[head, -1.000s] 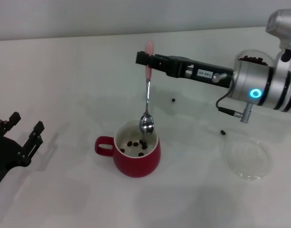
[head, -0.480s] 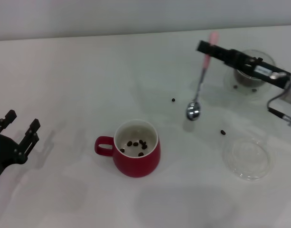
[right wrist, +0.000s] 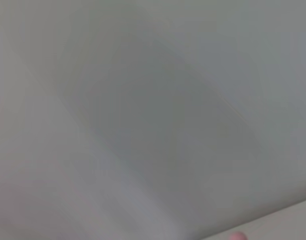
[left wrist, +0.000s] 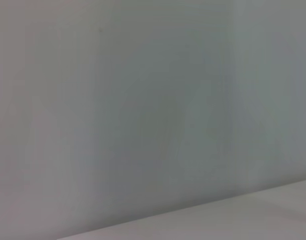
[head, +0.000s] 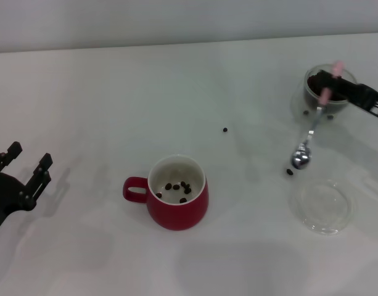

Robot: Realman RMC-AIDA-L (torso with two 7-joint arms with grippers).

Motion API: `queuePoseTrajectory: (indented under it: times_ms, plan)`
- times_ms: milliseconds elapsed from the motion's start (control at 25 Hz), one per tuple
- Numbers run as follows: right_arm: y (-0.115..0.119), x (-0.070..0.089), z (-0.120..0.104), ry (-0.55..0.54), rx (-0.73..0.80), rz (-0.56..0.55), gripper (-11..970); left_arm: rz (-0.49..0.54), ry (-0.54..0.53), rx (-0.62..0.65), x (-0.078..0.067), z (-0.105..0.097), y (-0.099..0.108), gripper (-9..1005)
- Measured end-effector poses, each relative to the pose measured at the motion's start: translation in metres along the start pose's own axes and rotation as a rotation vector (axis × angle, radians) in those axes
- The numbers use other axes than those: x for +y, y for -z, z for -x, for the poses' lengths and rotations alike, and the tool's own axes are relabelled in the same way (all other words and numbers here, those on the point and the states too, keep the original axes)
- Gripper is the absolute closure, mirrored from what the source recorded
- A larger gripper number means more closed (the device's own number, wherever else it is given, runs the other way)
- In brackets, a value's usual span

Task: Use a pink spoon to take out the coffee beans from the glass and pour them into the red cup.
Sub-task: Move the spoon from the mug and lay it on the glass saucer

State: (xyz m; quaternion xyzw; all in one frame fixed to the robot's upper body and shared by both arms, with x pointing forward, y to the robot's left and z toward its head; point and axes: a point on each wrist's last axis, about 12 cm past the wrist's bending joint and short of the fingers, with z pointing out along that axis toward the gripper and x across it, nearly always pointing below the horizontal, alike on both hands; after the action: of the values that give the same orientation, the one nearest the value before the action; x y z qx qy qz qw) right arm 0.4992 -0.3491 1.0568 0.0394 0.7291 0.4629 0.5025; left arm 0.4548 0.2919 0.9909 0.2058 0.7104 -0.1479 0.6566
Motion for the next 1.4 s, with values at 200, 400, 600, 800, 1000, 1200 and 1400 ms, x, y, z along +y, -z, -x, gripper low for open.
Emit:
queuePoseTrajectory:
  times_ms: [200,400,600,800,1000,1200,1400]
  plan:
    - [0.033,-0.008,-0.004,-0.009,-0.048,-0.064,804,-0.002,-0.003,0.003,0.001,0.001,-0.003,401]
    - [0.051,-0.012,-0.013,-0.016,-0.051,-0.090,804,-0.008,-0.007,-0.002,0.001,0.002,-0.006,401]
    - [0.052,-0.013,-0.027,-0.007,-0.038,-0.102,804,-0.017,-0.015,-0.003,0.002,0.005,-0.013,401]
    - [0.047,-0.012,-0.036,0.014,-0.011,-0.102,804,-0.022,-0.017,-0.004,0.002,0.005,-0.015,401]
    - [0.047,-0.014,-0.041,0.019,-0.006,-0.124,804,-0.022,-0.018,-0.004,0.002,0.005,-0.015,400]
    - [0.048,-0.017,-0.043,0.020,0.001,-0.154,803,-0.022,-0.017,-0.003,0.002,0.005,-0.015,400]
    - [0.051,-0.020,-0.048,0.011,0.016,-0.178,803,-0.021,-0.017,-0.002,0.002,0.005,-0.015,401]
